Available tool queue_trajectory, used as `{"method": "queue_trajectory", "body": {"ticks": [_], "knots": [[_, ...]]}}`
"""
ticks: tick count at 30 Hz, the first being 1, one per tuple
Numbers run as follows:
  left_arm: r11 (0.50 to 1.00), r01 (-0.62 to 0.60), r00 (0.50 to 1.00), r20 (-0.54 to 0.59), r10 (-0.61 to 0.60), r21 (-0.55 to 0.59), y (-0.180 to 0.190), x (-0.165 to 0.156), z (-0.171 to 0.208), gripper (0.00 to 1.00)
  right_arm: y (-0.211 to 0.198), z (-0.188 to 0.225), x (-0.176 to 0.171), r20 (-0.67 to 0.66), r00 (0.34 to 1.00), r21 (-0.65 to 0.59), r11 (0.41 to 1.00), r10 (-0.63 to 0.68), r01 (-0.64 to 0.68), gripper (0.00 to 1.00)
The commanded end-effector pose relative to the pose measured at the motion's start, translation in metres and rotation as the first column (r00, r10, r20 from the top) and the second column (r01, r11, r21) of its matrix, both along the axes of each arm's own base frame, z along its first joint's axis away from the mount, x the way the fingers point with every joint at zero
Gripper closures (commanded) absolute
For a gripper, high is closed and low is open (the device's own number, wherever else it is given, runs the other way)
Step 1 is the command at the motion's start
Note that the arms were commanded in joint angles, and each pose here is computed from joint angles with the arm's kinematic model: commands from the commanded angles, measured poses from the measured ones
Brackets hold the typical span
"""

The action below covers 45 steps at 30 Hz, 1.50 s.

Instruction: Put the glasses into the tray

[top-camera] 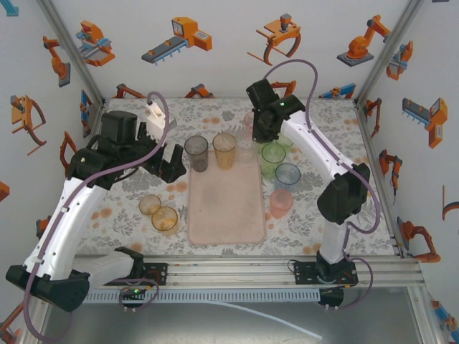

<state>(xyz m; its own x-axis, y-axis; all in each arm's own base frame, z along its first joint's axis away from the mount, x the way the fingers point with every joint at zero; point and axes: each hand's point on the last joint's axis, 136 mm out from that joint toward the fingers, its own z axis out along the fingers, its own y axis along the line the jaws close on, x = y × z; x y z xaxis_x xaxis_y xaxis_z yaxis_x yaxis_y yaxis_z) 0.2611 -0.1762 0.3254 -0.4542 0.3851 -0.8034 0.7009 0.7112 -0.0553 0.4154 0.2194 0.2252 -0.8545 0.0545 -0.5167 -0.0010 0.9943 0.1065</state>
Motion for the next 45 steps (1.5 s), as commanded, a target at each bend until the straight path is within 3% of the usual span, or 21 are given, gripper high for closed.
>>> {"method": "queue_trajectory", "body": {"ticks": [1, 45], "knots": [[0.999, 0.005, 1.0, 0.004, -0.005, -0.032, 0.0, -0.003, 0.004, 0.03, -0.003, 0.007, 0.009, 0.034, 0.999, 0.025, 0.999, -0.037, 0.037, 1.0], [0.999, -0.008, 1.0, -0.007, 0.008, -0.053, 0.003, -0.002, 0.001, 0.03, -0.011, -0.057, 0.04, -0.054, 0.993, 0.013, 0.994, -0.109, 0.11, 1.0]]}}
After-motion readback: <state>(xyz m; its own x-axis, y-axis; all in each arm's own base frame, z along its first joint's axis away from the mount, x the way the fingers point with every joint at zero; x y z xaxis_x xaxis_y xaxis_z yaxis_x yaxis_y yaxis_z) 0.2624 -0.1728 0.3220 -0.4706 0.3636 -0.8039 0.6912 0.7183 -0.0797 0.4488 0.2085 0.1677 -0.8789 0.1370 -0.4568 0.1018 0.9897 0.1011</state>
